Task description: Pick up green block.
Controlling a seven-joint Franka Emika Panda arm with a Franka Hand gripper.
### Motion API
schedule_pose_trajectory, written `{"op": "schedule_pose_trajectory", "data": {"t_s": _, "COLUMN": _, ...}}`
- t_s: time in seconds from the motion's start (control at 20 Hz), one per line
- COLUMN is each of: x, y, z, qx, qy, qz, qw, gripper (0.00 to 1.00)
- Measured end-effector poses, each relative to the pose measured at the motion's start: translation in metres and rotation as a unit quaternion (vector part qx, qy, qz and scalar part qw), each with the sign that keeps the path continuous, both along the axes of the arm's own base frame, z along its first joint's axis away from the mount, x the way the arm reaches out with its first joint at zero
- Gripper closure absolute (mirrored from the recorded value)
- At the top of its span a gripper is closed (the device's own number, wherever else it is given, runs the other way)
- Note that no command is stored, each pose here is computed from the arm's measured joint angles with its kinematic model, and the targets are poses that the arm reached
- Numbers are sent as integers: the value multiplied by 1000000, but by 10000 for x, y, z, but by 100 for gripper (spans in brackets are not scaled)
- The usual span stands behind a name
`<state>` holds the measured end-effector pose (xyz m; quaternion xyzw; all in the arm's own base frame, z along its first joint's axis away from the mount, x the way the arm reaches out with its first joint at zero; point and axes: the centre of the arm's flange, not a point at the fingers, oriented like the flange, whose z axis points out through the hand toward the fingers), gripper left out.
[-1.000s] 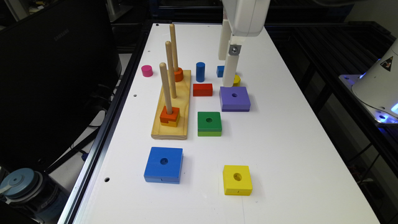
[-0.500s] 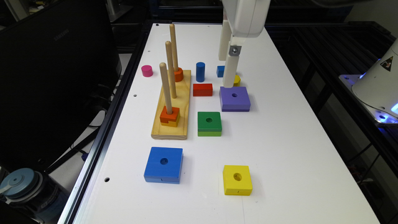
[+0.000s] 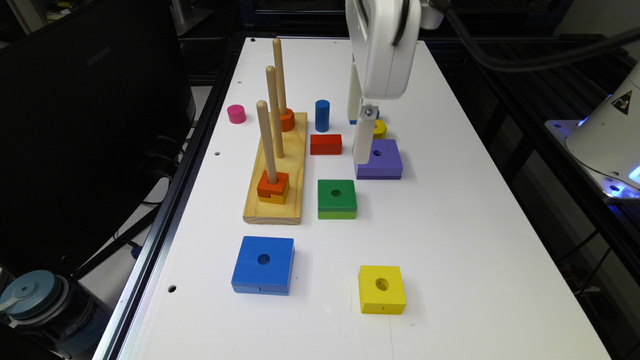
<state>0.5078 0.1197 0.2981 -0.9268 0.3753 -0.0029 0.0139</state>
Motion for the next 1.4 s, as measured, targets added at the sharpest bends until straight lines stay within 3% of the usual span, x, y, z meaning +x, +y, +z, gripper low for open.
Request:
{"op": "schedule_pose_trajectory", "data": {"t_s": 0.1, "x": 8, "y": 1, "z": -49, "qx": -58, "qy": 111, "qz": -768, "qw": 1000000, "gripper": 0}}
{"op": "schedule_pose_trajectory", "data": {"t_s": 0.5, "x": 18, "y": 3, "z": -93, "qx": -474, "qy": -403, "qz": -728, "qw": 1000000, "gripper": 0}}
{"op": "schedule_pose_trajectory", "data": {"t_s": 0.65, "x": 16, "y": -2, "z": -178, "qx": 1082, "qy": 3922, "qz": 58, "qw": 999992, "gripper": 0}}
{"op": "schedule_pose_trajectory", "data": {"t_s": 0.75, "x": 23, "y": -3, "z": -266, "qx": 1586, "qy": 4493, "qz": 22, "qw": 999989, "gripper": 0}}
{"op": "schedule_pose_trajectory", "data": {"t_s": 0.9, "x": 36, "y": 3, "z": -370, "qx": 362, "qy": 3369, "qz": -162, "qw": 999994, "gripper": 0}}
{"op": "schedule_pose_trajectory", "data": {"t_s": 0.95, "x": 37, "y": 3, "z": -376, "qx": -23, "qy": 3211, "qz": -1139, "qw": 999994, "gripper": 0}}
{"op": "schedule_pose_trajectory", "data": {"t_s": 1.0, "x": 37, "y": 7, "z": -374, "qx": -710, "qy": 2756, "qz": -685, "qw": 999996, "gripper": 0}}
{"op": "schedule_pose_trajectory", "data": {"t_s": 1.4, "x": 65, "y": -10, "z": -349, "qx": -1236, "qy": -748, "qz": -2566, "qw": 999996, "gripper": 0}}
